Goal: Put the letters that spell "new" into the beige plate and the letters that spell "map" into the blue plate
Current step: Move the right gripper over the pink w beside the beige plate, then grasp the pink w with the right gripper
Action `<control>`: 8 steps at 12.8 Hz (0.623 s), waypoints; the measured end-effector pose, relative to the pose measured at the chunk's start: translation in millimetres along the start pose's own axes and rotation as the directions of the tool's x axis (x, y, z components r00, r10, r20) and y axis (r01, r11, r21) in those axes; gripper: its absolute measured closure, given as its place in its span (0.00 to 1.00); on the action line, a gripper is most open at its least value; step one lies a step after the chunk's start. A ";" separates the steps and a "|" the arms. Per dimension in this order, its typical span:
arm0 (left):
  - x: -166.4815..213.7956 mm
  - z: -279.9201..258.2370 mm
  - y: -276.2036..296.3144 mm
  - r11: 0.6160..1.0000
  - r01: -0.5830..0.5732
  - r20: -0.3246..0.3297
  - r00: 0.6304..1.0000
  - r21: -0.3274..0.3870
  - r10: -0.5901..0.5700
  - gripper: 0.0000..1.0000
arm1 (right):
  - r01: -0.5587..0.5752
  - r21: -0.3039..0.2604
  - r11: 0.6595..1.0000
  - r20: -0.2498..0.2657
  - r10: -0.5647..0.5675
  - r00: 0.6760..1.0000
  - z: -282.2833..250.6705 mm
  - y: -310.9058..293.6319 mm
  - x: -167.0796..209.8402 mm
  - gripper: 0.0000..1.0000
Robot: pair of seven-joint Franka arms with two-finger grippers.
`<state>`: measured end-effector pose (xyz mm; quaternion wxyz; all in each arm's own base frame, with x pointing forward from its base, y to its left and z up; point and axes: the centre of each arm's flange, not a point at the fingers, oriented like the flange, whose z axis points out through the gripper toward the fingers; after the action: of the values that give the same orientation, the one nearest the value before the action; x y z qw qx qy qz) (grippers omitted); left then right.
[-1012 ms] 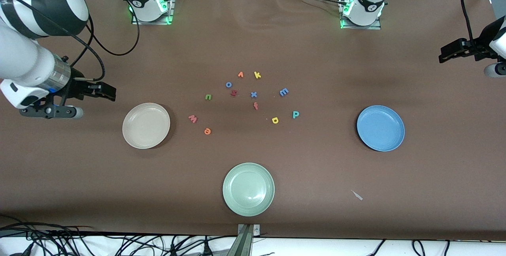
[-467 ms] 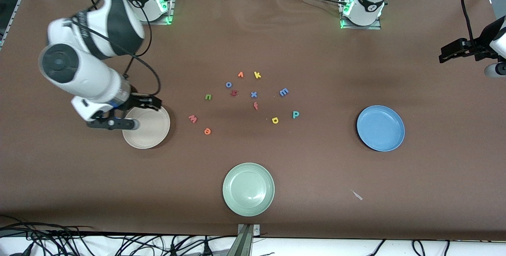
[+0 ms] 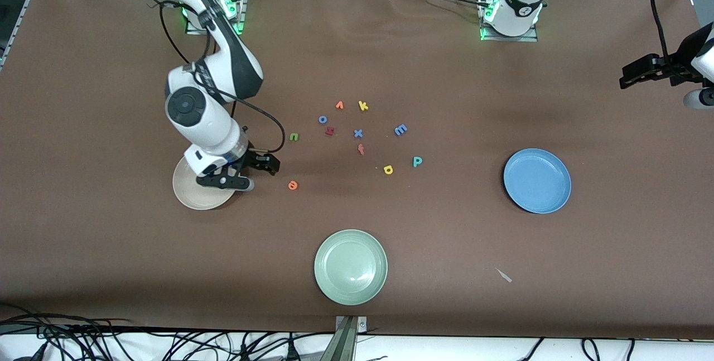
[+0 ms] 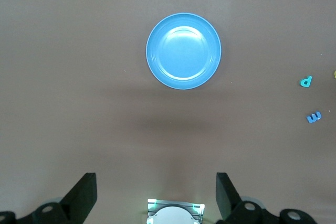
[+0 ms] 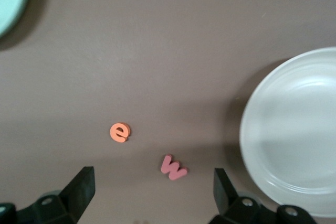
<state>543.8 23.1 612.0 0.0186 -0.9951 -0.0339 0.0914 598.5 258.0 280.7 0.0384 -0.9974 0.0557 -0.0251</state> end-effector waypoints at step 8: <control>0.0 0.0 0.0 1.000 0.000 0.000 1.000 0.000 0.000 0.00 | -0.008 0.004 1.000 -0.004 0.008 1.000 62.6 14.6 -19.4 0.00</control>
<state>543.8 23.1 611.9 0.0186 -0.9951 -0.0339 0.0914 581.0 250.3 216.2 0.0404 -0.9970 0.0598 -0.0273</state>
